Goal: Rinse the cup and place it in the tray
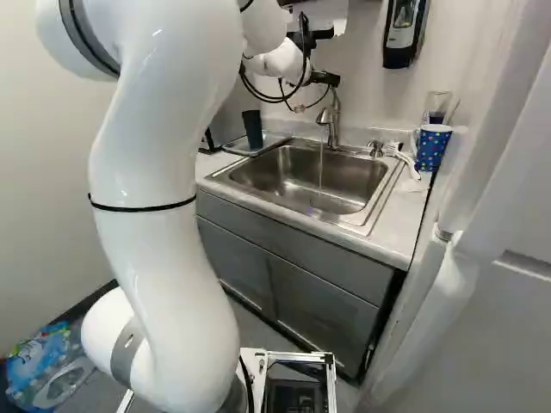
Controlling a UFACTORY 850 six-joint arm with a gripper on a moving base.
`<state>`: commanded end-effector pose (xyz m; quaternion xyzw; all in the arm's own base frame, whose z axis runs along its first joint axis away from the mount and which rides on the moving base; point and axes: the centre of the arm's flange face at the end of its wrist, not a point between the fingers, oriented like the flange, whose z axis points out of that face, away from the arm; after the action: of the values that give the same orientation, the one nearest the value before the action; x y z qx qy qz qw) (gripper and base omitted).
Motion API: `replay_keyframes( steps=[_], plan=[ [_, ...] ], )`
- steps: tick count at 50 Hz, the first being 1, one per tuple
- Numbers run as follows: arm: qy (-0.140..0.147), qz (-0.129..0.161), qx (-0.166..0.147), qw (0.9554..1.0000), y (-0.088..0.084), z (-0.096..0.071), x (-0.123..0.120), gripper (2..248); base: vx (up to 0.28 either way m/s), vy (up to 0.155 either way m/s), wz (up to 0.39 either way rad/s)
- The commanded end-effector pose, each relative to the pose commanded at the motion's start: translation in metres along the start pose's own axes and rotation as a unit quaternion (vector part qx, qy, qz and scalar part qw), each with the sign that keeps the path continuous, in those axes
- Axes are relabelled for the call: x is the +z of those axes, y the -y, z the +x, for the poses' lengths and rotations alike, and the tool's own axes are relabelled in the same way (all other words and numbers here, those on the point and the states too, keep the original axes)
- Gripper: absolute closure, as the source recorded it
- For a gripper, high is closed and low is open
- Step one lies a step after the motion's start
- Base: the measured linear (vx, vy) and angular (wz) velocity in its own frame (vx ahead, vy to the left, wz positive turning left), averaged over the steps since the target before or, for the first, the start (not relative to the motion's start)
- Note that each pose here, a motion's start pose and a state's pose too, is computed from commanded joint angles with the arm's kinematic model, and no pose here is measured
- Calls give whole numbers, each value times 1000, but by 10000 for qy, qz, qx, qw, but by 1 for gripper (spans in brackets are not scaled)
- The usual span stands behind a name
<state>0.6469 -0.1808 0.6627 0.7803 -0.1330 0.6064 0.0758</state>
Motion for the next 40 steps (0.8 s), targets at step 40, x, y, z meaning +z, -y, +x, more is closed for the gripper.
replay_keyframes(
  steps=[40],
  plan=[
    [17,72,-20,10000,10,-1,-7,3,0,0,0]
  ],
)
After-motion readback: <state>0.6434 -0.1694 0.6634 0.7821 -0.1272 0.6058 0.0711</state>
